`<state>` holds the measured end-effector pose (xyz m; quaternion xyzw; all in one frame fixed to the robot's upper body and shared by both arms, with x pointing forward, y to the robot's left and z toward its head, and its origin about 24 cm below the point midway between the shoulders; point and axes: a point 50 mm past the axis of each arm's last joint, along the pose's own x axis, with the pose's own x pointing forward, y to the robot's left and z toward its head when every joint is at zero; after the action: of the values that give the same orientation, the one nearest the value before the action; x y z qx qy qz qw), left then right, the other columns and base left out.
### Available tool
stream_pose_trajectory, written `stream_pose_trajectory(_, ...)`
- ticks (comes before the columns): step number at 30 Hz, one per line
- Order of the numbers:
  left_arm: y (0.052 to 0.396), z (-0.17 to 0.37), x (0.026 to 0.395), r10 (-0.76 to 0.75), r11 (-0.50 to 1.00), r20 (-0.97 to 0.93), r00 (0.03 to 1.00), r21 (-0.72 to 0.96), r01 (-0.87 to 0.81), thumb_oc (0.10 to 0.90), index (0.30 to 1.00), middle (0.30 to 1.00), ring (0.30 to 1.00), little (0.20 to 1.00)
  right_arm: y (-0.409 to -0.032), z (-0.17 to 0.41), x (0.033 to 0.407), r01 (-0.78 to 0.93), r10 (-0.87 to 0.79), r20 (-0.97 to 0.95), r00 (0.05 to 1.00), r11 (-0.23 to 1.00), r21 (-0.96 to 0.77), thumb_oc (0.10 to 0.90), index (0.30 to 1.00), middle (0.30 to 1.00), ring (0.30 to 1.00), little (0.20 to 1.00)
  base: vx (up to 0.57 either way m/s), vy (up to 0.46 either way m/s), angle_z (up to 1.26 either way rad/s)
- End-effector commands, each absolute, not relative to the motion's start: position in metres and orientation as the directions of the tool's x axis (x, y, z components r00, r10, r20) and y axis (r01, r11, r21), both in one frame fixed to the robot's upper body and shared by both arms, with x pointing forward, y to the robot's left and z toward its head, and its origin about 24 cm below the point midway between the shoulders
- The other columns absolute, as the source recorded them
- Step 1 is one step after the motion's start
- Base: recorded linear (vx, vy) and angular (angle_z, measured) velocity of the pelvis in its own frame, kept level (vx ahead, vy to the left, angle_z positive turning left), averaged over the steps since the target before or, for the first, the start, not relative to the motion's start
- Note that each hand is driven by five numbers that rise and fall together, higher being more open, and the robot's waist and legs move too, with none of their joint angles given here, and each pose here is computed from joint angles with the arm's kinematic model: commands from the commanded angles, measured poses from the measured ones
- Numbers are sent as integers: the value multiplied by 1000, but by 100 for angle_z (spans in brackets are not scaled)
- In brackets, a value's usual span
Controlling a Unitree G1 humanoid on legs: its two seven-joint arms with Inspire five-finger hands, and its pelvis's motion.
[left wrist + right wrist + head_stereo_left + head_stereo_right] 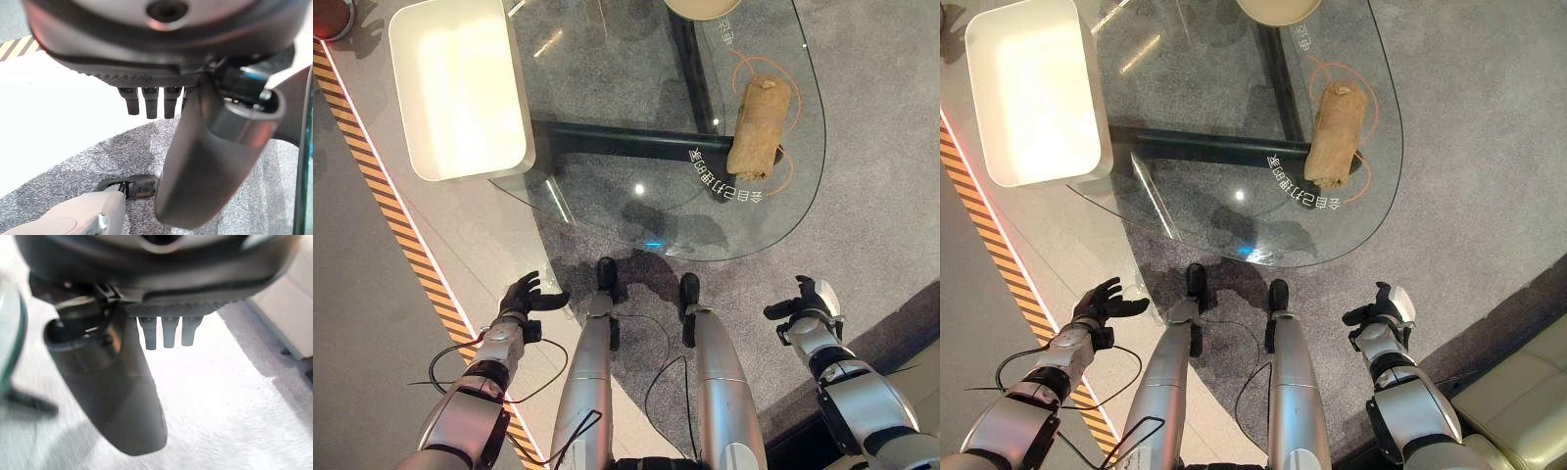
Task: Wipe the table with a cloth and put it in the basket.
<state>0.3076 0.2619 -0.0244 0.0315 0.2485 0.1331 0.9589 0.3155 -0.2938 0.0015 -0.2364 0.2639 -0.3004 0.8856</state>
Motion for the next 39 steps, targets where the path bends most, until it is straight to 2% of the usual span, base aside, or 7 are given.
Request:
stream_pose_trajectory(1,287,-26,295,368,929,-463,806,144,-341,800,900,900,900,900,-347,26,296,702,-841,-185,508,529,-478,800,900,900,900,900,38,2,0)
stream_pose_trajectory(4,287,-27,295,367,929,-465,806,140,-342,800,900,900,900,900,-348,38,301,775,-863,-140,485,499,-389,800,900,900,900,900,11,2,0)
stream_pose_trajectory(6,285,-26,295,364,930,-463,808,137,-341,800,900,900,900,900,-348,55,309,836,-878,-88,471,476,-273,800,900,900,900,900,3,16,0)
stream_pose_trajectory(7,281,-28,295,357,933,-459,813,137,-332,800,900,900,900,900,-346,75,319,874,-885,-52,463,466,-135,800,900,900,900,900,0,30,-1)
stream_pose_trajectory(17,265,-29,298,334,942,-430,839,121,-313,800,900,900,900,900,-305,160,346,840,-888,192,418,459,289,800,900,900,900,900,0,0,0)
stream_pose_trajectory(26,263,-28,299,323,946,-424,846,107,-307,800,900,900,900,900,-264,216,355,728,-781,418,464,605,322,800,900,900,900,900,0,0,0)
stream_pose_trajectory(39,256,-32,299,299,954,-432,851,114,-278,800,900,900,900,900,-208,227,365,586,-617,467,634,777,230,800,900,900,900,900,3,5,1)
